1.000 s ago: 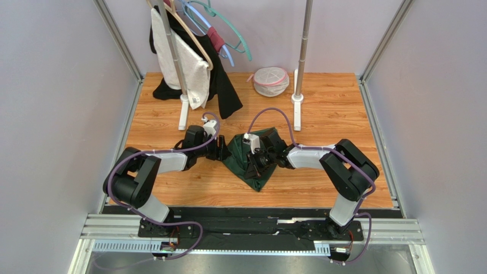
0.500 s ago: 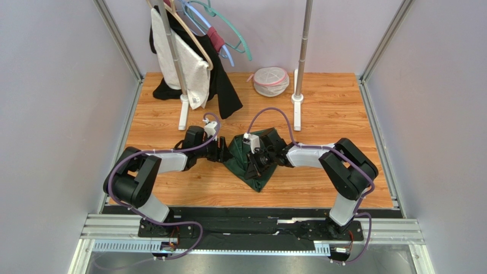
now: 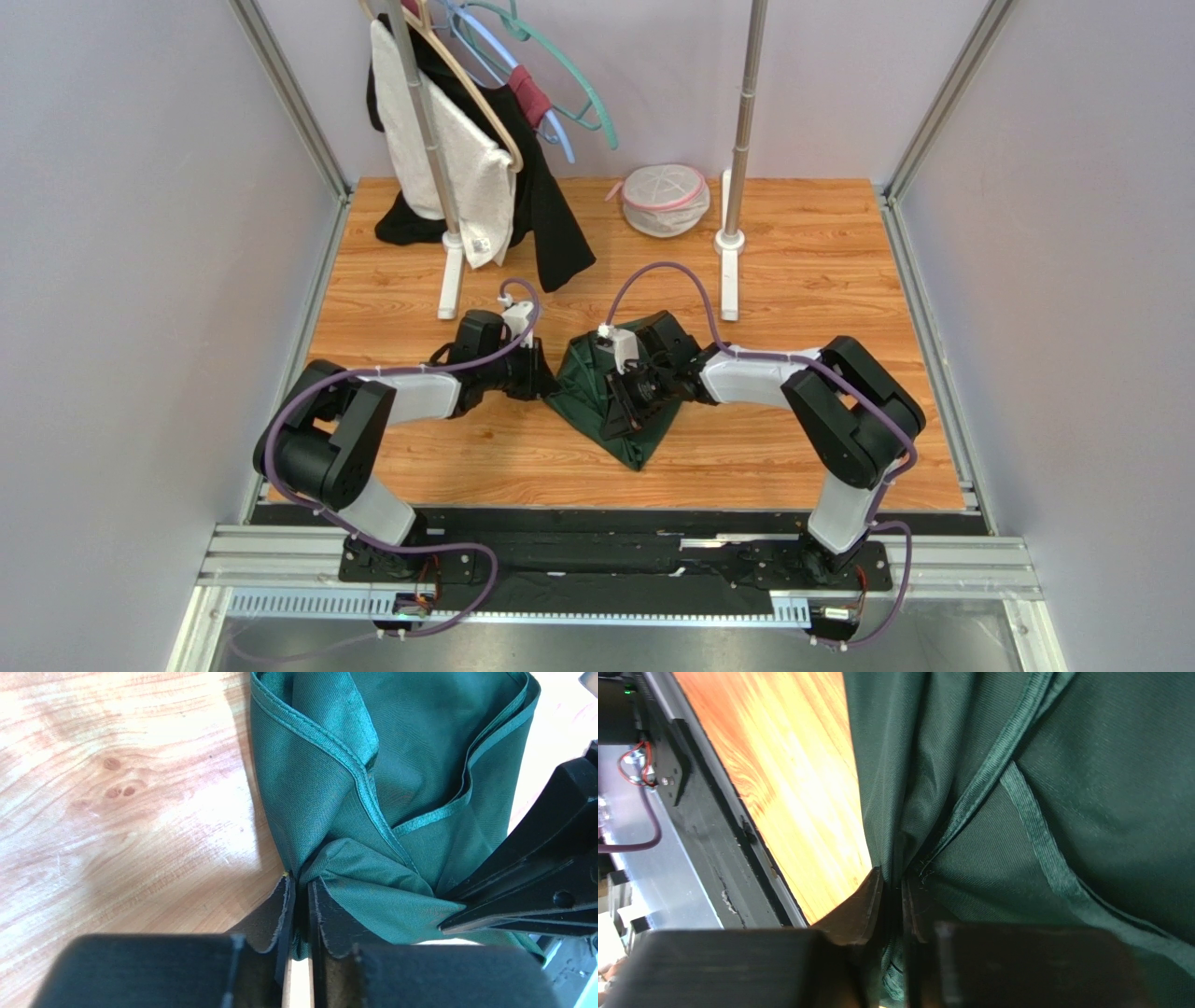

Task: Fold the napkin, place the utensils inside, and roll it up
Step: Roll the napkin with the utensil

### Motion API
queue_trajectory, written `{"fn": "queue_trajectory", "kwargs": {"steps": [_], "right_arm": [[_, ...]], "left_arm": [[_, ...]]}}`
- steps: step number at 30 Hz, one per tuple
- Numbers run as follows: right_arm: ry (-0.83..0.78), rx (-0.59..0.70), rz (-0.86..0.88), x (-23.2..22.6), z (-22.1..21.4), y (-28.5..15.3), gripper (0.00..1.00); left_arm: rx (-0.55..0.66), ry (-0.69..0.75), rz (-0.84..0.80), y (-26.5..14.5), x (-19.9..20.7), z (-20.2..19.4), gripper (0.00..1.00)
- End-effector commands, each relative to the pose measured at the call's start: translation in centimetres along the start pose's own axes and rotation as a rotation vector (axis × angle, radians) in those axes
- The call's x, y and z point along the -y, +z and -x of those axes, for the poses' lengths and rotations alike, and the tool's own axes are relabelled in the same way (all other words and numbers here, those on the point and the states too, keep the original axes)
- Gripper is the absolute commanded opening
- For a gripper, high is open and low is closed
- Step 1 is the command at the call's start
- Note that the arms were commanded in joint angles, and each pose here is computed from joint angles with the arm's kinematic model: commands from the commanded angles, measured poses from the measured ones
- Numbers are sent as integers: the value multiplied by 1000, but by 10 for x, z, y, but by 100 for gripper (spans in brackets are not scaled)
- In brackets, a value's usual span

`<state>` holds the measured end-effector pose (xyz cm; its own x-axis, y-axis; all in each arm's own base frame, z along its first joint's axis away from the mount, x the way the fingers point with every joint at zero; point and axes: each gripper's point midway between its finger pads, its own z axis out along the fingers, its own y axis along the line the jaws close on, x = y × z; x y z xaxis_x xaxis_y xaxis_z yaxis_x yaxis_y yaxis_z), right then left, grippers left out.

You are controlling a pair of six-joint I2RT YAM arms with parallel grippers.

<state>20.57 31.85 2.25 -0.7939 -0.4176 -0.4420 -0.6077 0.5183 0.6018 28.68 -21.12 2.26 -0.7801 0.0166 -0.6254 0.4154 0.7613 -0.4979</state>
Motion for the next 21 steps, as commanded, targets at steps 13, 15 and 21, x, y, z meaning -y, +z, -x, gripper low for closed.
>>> {"fn": "queue_trajectory", "kwargs": {"steps": [13,15,21], "right_arm": [[-202,166,-390,-18,50,-85,51],[-272,199,-374,-39,54,-84,51],[-242,138,-211,-70,29,-58,50]], "left_arm": [[-134,-47,114,0,-14,-3,0],[-136,-48,115,3,-15,0,0],[-184,-71,119,5,-18,-9,0]]}}
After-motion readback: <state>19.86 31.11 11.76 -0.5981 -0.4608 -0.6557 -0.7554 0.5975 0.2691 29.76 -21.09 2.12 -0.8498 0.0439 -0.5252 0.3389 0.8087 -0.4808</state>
